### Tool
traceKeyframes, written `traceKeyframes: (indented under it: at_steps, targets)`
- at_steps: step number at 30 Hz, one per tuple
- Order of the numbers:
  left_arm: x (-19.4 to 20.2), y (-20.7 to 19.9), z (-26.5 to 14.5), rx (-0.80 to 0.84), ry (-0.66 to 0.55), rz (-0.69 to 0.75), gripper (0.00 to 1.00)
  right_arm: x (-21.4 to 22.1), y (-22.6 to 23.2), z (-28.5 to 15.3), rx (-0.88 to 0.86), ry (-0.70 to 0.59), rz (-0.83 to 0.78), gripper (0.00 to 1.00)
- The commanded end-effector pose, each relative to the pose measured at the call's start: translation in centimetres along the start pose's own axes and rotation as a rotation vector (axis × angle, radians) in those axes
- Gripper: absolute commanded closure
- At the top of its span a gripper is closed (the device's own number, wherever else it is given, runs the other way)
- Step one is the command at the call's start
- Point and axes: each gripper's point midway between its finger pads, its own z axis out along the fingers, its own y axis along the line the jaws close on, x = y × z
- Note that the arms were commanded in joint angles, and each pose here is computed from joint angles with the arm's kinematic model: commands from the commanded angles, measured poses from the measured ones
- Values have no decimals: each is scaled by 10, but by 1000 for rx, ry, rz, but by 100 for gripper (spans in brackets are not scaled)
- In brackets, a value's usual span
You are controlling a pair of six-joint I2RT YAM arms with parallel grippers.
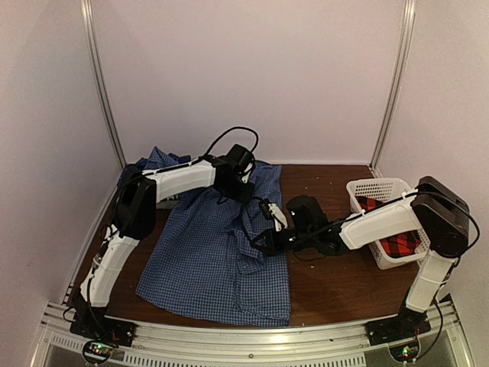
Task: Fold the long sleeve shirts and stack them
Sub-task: Adjust the sleeve of the 1/3-folded shirt.
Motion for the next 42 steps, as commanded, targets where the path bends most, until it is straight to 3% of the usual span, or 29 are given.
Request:
traceKeyframes:
  at_steps: [1, 5, 10, 32, 42]
  targets:
    - [-22, 17, -9, -96, -65, -15, 63, -8, 4, 2, -4, -32, -3, 100]
    - [-34, 21, -12, -96, -97, -25, 83, -7, 3, 1, 1, -33, -1, 100]
    - [-42, 29, -15, -95, -111, -44, 100, -7, 3, -2, 6, -38, -2, 100]
    - [-59, 88, -56, -158, -179, -214, 100, -15, 2, -5, 25, -61, 3, 100]
    - [-67, 114, -59, -151, -200, -258, 100, -41, 6, -13, 34, -111, 8, 100]
